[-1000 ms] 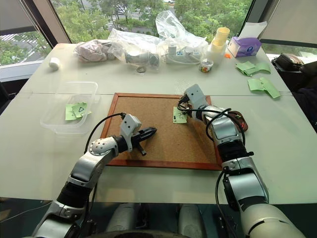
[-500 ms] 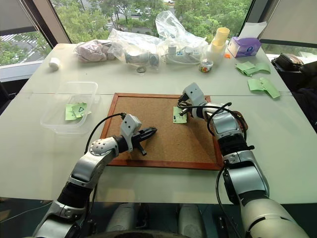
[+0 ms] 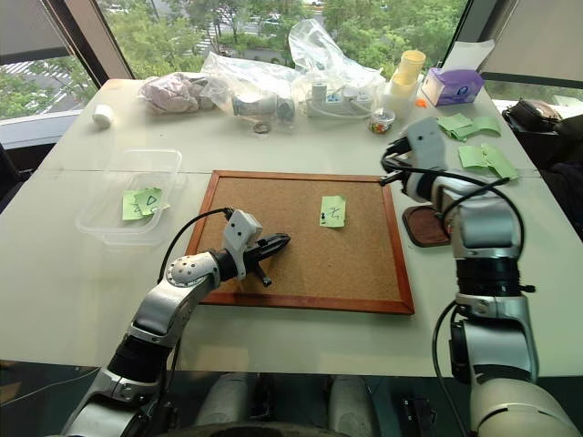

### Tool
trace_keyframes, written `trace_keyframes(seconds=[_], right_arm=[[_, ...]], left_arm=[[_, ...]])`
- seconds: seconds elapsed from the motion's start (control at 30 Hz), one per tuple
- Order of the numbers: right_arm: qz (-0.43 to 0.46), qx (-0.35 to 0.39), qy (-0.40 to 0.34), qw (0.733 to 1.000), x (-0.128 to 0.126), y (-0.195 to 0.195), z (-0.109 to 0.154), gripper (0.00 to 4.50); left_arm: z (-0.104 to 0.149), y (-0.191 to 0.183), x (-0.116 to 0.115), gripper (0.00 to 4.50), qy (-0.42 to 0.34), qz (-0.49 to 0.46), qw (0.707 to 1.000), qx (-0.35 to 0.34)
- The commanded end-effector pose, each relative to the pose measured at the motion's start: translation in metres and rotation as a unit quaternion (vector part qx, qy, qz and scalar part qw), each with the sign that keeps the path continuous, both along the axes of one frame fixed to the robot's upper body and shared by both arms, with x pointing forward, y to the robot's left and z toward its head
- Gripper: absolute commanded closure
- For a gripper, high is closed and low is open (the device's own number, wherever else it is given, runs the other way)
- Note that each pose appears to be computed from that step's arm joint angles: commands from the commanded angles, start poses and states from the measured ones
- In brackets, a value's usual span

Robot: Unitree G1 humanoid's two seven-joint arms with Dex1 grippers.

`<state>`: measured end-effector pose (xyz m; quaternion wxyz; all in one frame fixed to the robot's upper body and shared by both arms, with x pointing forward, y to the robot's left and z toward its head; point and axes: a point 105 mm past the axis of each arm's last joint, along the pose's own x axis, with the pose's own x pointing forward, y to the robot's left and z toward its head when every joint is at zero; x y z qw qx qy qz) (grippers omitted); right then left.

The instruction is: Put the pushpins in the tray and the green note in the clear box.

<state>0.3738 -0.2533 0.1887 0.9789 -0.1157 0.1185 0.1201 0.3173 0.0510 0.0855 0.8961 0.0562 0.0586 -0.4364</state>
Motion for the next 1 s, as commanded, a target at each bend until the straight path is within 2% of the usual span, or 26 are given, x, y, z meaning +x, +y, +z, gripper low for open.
trace_keyframes(seconds=[0.03,0.1,0.27,0.5,0.6,0.7,1.0], right_arm=[[-0.039,-0.004,0.004,0.999,-0.024,-0.025,-0.001,4.47],[-0.056,-0.008,0.025,0.998,-0.034,-0.037,-0.014,4.47],[-0.052,0.011,0.068,0.996,-0.047,-0.037,-0.044,4.47],[-0.051,0.018,0.080,0.995,-0.047,-0.036,-0.052,4.47],[-0.046,0.017,0.082,0.995,-0.047,-0.035,-0.052,3.58],[-0.051,0.013,0.074,0.996,-0.045,-0.037,-0.046,2.17],[-0.045,0.011,0.064,0.997,-0.042,-0.036,-0.041,2.17]], left_arm=[[-0.013,-0.005,-0.005,4.50,0.024,-0.016,1.000,0.010],[-0.013,-0.006,-0.005,4.50,0.025,-0.020,0.999,0.010],[-0.014,-0.008,-0.003,4.50,0.024,-0.026,0.999,0.011],[-0.013,-0.009,-0.001,4.50,0.023,-0.028,0.999,0.011],[-0.014,-0.008,-0.002,4.50,0.023,-0.027,0.999,0.012],[-0.014,-0.007,-0.002,4.50,0.024,-0.026,0.999,0.012],[-0.014,-0.006,-0.002,4.50,0.025,-0.024,0.999,0.014]])
